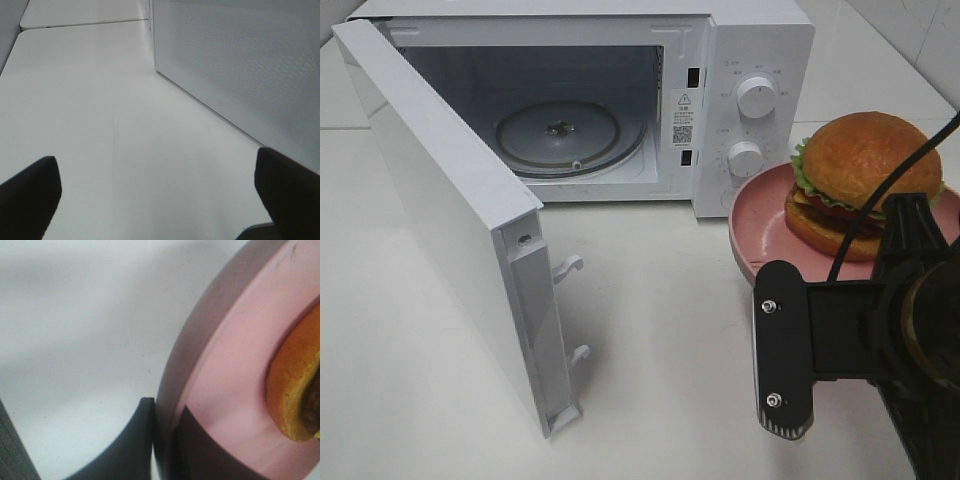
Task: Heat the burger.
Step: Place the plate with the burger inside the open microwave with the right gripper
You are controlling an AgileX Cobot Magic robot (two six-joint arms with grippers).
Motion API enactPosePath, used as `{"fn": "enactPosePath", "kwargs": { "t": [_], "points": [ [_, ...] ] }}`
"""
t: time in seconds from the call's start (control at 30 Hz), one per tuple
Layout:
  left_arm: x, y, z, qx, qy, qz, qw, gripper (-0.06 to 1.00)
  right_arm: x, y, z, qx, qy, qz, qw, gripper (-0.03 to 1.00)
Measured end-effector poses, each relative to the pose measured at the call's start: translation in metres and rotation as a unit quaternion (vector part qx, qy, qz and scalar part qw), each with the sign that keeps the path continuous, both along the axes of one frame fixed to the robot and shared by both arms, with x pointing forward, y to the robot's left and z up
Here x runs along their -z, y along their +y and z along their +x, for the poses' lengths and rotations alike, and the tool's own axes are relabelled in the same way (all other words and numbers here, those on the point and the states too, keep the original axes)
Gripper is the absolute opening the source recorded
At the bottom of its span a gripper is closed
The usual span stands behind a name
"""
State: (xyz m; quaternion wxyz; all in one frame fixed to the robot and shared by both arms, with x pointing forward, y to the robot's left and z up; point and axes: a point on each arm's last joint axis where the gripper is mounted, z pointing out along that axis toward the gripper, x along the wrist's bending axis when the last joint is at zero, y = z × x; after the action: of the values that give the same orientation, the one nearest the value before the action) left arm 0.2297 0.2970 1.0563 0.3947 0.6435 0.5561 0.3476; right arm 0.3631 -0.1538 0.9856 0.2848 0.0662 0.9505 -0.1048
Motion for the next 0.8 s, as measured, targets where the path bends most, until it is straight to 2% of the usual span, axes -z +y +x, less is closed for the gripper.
{"fn": "enactPosePath", "kwargs": {
  "t": [0.4, 0.6, 0.8],
  "points": [
    [0.000, 0.000, 0.000, 0.000, 0.000, 0.000, 1.000, 0.97, 0.000, 0.012, 0.008, -0.083, -0.012, 0.040, 0.996, 0.08],
    [0.000, 0.000, 0.000, 0.000, 0.000, 0.000, 1.000, 0.97, 0.001, 0.008, 0.019, -0.104, -0.009, 0.039, 0.994, 0.08],
    [0.000, 0.000, 0.000, 0.000, 0.000, 0.000, 1.000, 0.97, 0.001, 0.008, 0.030, -0.152, -0.011, 0.045, 0.987, 0.08]
  ]
}}
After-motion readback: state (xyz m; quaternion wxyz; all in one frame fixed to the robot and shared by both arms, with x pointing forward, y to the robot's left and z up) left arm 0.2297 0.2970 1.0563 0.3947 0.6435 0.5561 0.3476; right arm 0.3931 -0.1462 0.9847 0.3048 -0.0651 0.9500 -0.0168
